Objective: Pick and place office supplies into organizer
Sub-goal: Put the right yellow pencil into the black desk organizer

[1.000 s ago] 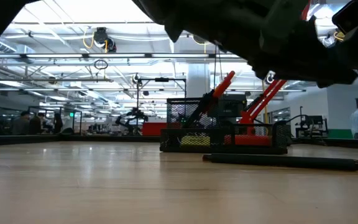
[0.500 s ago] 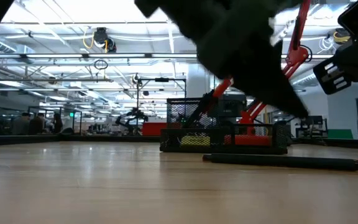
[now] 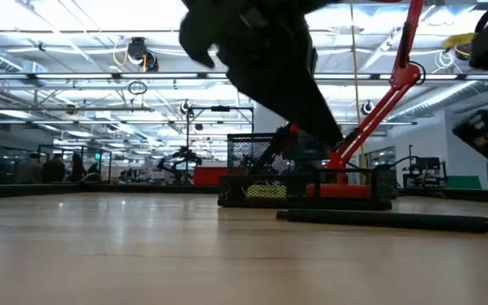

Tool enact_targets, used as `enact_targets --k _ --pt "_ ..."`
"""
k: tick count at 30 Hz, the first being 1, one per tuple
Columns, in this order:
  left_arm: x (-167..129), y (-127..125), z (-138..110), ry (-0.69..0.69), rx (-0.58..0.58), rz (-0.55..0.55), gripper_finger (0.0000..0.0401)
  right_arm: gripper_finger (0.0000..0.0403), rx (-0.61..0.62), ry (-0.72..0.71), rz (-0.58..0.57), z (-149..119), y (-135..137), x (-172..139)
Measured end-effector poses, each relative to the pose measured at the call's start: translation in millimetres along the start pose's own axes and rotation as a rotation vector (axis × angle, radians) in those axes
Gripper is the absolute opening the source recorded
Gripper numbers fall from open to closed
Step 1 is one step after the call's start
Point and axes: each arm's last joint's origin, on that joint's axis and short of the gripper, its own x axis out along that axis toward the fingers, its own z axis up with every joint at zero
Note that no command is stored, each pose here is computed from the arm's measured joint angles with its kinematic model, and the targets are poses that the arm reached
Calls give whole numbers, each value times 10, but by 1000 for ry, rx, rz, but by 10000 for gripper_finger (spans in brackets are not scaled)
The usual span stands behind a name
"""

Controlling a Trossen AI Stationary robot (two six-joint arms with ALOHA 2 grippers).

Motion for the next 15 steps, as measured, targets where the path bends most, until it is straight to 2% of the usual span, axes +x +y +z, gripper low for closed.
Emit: enact_targets --k 2,7,11,15 --pt "-53 -22 12 -10 -5 -6 26 128 13 73 -29 -18 9 48" --pt "-177 -81 60 -27 -3 -16 12 122 50 144 -60 -52 23 173" --pt "-225 -135 66 -22 7 -25 3 103 103 166 -96 -94 4 236" --pt "-311 -179 83 -15 2 -33 14 75 108 149 -105 -103 7 301"
